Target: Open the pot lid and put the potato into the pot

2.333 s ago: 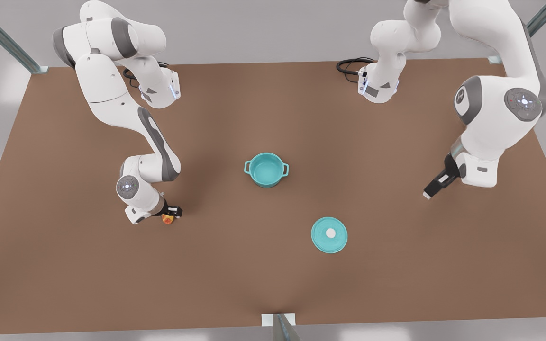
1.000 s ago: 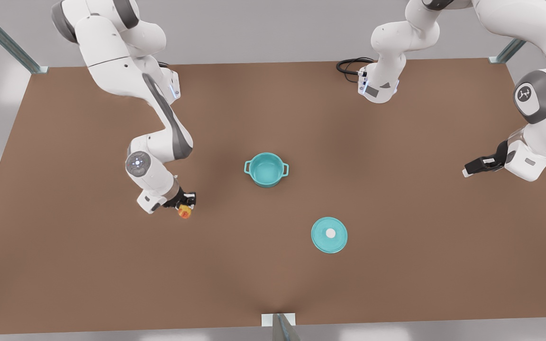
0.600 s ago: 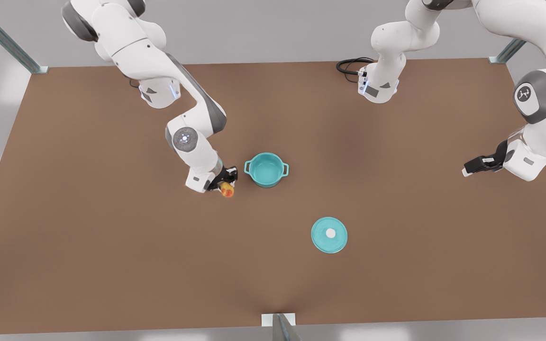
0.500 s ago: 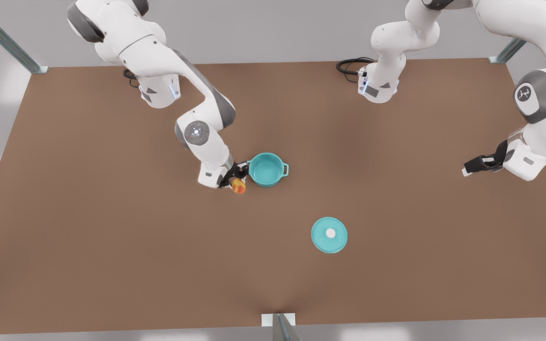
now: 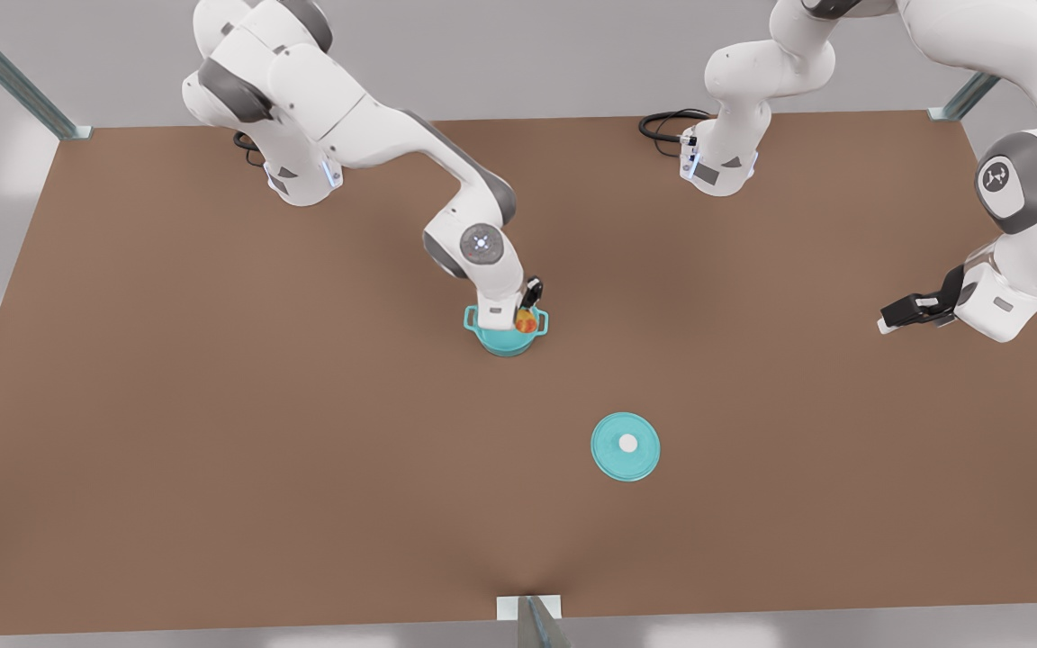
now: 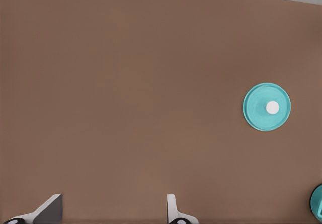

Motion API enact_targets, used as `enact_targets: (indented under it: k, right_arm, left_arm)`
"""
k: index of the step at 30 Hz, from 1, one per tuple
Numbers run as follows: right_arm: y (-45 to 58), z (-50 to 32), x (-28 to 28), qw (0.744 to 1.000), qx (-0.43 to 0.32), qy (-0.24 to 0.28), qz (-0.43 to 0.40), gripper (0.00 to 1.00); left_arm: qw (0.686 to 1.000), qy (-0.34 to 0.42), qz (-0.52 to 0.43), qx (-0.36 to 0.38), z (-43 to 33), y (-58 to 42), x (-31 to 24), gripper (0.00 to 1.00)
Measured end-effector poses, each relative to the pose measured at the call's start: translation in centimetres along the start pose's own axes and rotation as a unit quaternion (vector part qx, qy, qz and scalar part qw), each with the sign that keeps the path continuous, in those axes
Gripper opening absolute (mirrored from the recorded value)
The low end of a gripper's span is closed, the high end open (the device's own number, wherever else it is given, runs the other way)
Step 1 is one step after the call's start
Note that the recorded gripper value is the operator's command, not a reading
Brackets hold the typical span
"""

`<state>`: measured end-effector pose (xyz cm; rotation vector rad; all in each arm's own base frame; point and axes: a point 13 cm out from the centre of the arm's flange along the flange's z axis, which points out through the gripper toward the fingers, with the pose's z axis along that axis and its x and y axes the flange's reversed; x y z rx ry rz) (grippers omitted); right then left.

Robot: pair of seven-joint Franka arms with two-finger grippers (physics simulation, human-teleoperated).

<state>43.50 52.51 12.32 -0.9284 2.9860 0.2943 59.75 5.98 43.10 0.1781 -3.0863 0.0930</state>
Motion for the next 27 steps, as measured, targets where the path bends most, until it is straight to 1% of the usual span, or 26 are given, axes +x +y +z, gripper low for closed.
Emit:
enact_targets:
  k: [5, 6, 7, 13, 14, 15, 16, 17, 18, 19, 20, 21, 23, 24, 26, 27]
  right_arm:
    - [-0.8, -0.5, 0.7, 1.0, 0.011, 0.001, 0.004, 0.46]
    - [-0.9, -0.6, 0.8, 1.0, 0.012, 0.001, 0.005, 0.51]
    - [-1.0, -0.7, 0.8, 1.0, 0.014, 0.0, 0.007, 1.0]
    - [-1.2, -1.0, 0.7, 1.0, 0.018, -0.001, 0.021, 1.0]
    - [-1.6, -2.1, 0.1, 0.999, 0.021, -0.011, 0.026, 1.0]
    - [-4.2, -4.9, -1.6, 0.998, 0.029, -0.034, 0.045, 1.0]
    - [-9.5, -9.1, -3.9, 0.994, 0.04, -0.064, 0.081, 1.0]
    - [-17.7, -14.9, -6.8, 0.984, 0.05, -0.101, 0.135, 1.0]
    - [-27.2, -21.3, -8.2, 0.97, 0.066, -0.136, 0.188, 1.0]
    - [-36.9, -27.0, -7.4, 0.955, 0.088, -0.156, 0.237, 1.0]
    - [-44.6, -31.2, -4.9, 0.941, 0.107, -0.16, 0.277, 1.0]
    - [-49.1, -34.1, -2.1, 0.933, 0.12, -0.154, 0.301, 1.0]
    - [-53.7, -35.8, 3.3, 0.927, 0.121, -0.117, 0.336, 1.0]
    - [-54.3, -35.1, 6.3, 0.926, 0.114, -0.09, 0.349, 1.0]
    - [-52.4, -31.7, 11.7, 0.929, 0.1, -0.032, 0.355, 1.0]
    - [-51.6, -30.6, 13.4, 0.93, 0.096, -0.015, 0.354, 1.0]
  left_arm:
    - [1.0, 0.0, 0.002, 0.0, 0.0, 0.0, 0.0, 1.0]
    - [1.0, 0.001, 0.002, 0.0, 0.0, 0.0, 0.0, 1.0]
    - [1.0, 0.001, 0.002, 0.0, 0.1, 0.0, 0.0, 1.0]
    - [1.0, 0.0, 0.007, 0.0, 0.1, -0.5, 0.0, 1.0]
    - [1.0, 0.0, 0.009, 0.001, 0.0, -0.7, 0.0, 1.0]
    - [1.0, -0.001, 0.01, 0.002, -0.1, -0.9, 0.0, 1.0]
    - [1.0, -0.001, 0.01, 0.002, -0.1, -1.0, 0.0, 1.0]
    - [1.0, -0.001, 0.01, 0.002, -0.1, -1.1, 0.0, 1.0]
    - [1.0, -0.001, 0.01, 0.003, -0.1, -1.1, 0.0, 1.0]
    - [1.0, -0.001, 0.009, 0.003, -0.1, -1.0, 0.0, 1.0]
    - [1.0, -0.001, 0.009, 0.003, -0.1, -1.0, -0.1, 1.0]
    - [1.0, -0.001, 0.009, 0.003, -0.1, -1.0, -0.1, 1.0]
    - [1.0, -0.001, 0.009, 0.003, -0.1, -1.0, 0.0, 1.0]
    - [1.0, -0.001, 0.009, 0.003, 0.0, -1.1, 0.0, 1.0]
    - [1.0, -0.001, 0.011, 0.003, 0.0, -1.3, 0.0, 1.0]
    - [1.0, 0.0, 0.011, 0.003, 0.0, -1.3, 0.0, 1.0]
